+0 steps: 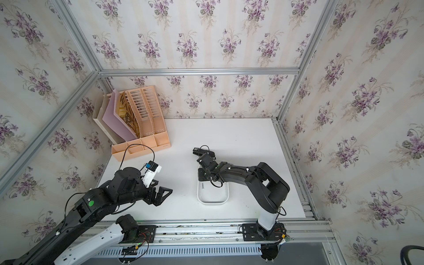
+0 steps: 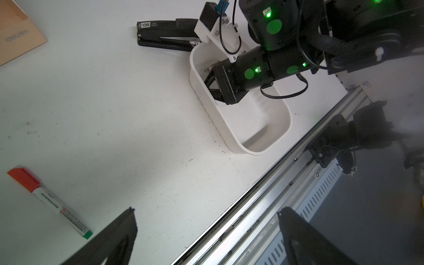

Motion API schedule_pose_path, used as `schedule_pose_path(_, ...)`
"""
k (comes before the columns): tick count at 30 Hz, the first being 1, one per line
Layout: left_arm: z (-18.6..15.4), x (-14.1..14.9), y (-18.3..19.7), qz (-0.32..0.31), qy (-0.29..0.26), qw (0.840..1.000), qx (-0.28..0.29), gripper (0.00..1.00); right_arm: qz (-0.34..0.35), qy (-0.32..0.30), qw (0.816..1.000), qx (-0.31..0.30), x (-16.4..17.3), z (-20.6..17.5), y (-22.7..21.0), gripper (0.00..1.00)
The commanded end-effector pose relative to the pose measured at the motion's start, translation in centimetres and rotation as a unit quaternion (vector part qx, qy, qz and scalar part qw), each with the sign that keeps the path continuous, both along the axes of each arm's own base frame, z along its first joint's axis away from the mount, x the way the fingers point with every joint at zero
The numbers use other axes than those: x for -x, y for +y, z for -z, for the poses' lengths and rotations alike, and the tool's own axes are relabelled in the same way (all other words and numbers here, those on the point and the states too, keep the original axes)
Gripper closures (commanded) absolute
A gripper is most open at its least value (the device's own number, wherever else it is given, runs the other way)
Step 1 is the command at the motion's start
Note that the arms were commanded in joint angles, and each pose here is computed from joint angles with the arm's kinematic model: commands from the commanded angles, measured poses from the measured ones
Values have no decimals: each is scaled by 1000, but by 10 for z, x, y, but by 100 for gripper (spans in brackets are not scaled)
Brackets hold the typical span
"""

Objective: Take out the screws from the storage box
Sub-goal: Pick up the screw from the storage box.

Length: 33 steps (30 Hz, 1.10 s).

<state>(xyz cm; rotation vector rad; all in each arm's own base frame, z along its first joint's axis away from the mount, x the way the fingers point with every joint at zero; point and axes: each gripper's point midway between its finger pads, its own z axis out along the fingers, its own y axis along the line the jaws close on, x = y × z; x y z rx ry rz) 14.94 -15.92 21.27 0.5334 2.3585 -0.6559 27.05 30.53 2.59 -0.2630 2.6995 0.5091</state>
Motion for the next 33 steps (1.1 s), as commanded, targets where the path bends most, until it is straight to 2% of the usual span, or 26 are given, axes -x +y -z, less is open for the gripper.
schedule_pose_path(1,-3,-3,-1,-3,-6,1000,2,1,4,3,999,34,2,8,-9,80)
schedule_pose_path(9,-2,-3,0,-6,-5,1000,0,1,18,3,997,76,1,17,-21,81)
schedule_pose_path(16,-2,-4,1,-8,-6,1000,-1,1,22,9,995,101,0,24,-25,100)
schedule_pose_path(22,-2,-4,1,-7,-5,1000,-1,1,17,-1,996,84,-1,14,-22,100)
schedule_pose_path(33,-1,-3,1,-7,-5,1000,-1,1,18,-64,997,31,-5,-32,-22,100)
